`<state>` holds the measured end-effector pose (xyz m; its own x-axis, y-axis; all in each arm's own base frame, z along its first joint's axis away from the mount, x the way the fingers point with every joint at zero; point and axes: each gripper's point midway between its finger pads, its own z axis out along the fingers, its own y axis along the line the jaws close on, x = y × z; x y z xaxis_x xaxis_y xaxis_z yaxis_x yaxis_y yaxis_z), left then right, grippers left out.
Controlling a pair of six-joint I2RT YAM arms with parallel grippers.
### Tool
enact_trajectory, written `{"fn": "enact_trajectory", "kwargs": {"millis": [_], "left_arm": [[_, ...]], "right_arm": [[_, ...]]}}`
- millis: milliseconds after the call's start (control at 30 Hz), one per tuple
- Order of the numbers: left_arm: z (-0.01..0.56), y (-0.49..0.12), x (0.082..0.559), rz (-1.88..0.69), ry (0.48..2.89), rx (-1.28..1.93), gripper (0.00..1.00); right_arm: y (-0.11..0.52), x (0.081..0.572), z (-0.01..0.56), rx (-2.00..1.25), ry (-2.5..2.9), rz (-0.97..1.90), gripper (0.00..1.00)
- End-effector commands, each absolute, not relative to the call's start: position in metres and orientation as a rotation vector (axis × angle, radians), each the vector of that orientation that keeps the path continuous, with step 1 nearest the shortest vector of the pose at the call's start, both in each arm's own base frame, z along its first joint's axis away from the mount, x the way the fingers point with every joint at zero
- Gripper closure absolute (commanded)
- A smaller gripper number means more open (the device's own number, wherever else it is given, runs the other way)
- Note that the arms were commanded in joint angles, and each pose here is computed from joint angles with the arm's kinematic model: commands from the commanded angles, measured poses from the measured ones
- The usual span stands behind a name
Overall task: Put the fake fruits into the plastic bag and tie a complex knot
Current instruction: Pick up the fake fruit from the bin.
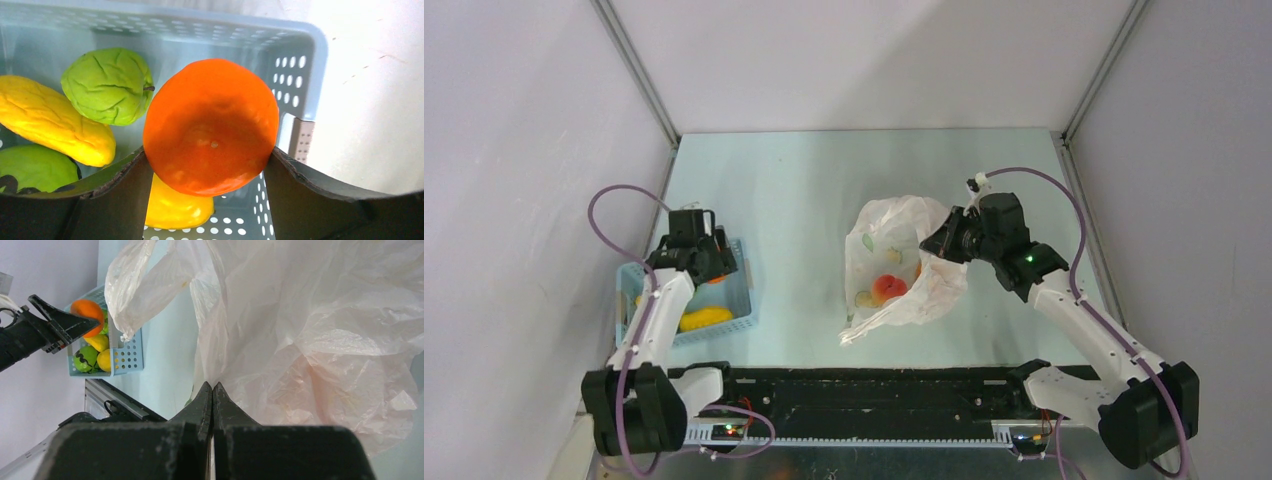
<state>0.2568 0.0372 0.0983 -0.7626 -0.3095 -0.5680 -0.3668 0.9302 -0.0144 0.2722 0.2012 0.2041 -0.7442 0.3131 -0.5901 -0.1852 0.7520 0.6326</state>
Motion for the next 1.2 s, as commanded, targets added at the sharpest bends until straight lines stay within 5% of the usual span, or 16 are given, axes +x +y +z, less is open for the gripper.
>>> {"fn": "enact_trajectory", "kwargs": {"millis": [0,367,800,1167], "left_arm": [[0.12,0.028,0.269,0.052,2.387,-0.393,0.39],[0.154,0.0,0.272,-0.066,2.233,-0.214,0.4],[0.225,-0.153,0.255,-0.582,1.976,0.257,0.39],[0.184,-0.252,0.233,-0.837,2.038,0.424,0.39]], "right_arm": [[0.198,0.276,0.222,0.096,2.157,0.905,1.0],[0.197,0.274,0.227,0.097,2.145,0.914,1.0],[0.195,0.271,0.243,0.049,2.08,0.915,1.0],[0.198,0.268,0.253,0.023,2.046,0.946,1.0]]}}
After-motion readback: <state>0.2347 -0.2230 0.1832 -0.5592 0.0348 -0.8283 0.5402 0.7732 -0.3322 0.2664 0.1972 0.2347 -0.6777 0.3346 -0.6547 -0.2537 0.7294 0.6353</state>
